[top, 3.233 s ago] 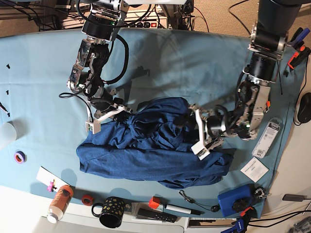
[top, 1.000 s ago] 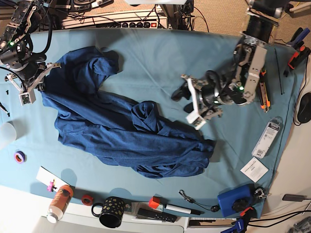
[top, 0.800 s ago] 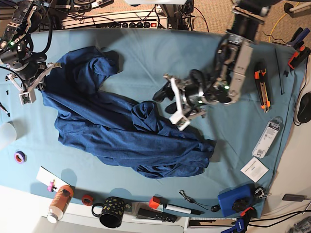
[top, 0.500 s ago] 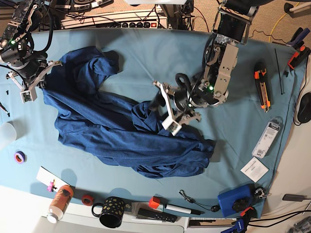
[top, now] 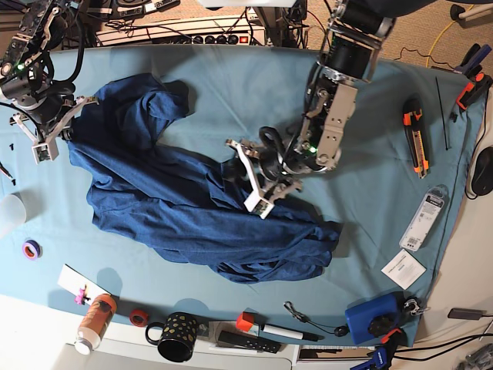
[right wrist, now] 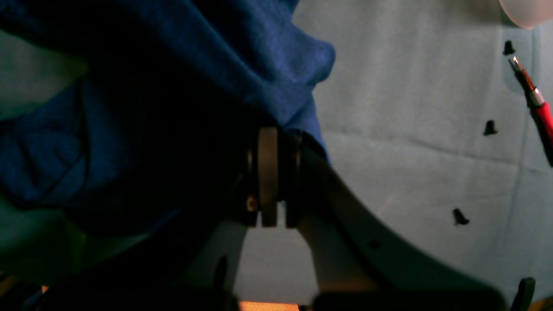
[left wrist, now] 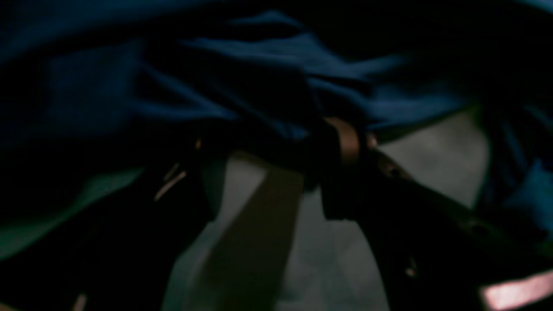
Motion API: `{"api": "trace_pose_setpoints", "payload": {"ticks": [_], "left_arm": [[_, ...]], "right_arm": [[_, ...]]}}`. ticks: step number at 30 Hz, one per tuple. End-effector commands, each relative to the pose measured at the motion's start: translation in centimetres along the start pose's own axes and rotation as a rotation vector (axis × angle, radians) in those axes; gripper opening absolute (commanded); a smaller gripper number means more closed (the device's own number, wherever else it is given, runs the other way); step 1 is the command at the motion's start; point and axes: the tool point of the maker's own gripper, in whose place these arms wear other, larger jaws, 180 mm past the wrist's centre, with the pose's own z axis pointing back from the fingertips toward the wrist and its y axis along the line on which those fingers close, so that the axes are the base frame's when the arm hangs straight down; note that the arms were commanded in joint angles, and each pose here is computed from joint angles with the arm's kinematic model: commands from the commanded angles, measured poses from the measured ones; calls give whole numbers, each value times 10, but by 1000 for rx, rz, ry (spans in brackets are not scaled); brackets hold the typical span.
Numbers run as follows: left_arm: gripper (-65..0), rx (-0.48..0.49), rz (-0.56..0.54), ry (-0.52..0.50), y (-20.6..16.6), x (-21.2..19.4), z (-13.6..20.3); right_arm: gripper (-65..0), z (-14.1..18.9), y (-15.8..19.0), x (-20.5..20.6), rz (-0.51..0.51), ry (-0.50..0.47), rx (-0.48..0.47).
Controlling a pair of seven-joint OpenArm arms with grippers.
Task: Layout the t-shirt on the table in an organized manner, then fold the t-shirt properly
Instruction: 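Release the shirt with the left gripper and move it to the hem, then grasp the shirt hem with the left gripper and drag it outward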
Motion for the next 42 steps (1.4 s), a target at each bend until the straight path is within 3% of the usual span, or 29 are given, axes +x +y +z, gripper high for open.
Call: {"api": "trace_pose_setpoints", "payload": {"ticks": [1, 5, 7, 9, 10, 14, 21, 29, 42], "left_arm": [[-335, -26, -4, -43, -9, 19, -1], [-368, -58, -17, -57, -21, 27, -5], [-476, -50, -25, -54, -20, 27, -5], [-634, -30, -50, -44, -16, 26, -5], [-650, -19, -64, -38, -14, 25, -5], [-650, 11, -96, -23, -2, 24, -2], [-650, 29, -139, 88, 24, 6, 24], [-650, 131, -220, 75, 66, 18, 70], [-650, 312, -201, -162, 129, 94, 125]], "right_arm": [[-650, 5, -6, 11, 19, -36, -17], [-650, 5, -6, 11, 19, -36, -17], [-650, 5, -6, 11, 19, -36, -17], [-650, 5, -6, 11, 19, -36, -17], [-650, 5, -6, 11, 19, -36, -17], [-650, 5, -6, 11, 19, -36, -17], [-650, 5, -6, 11, 21, -35, -17], [-650, 5, -5, 10, 34, -32, -13], [-650, 5, -5, 10, 34, -33, -14]]}}
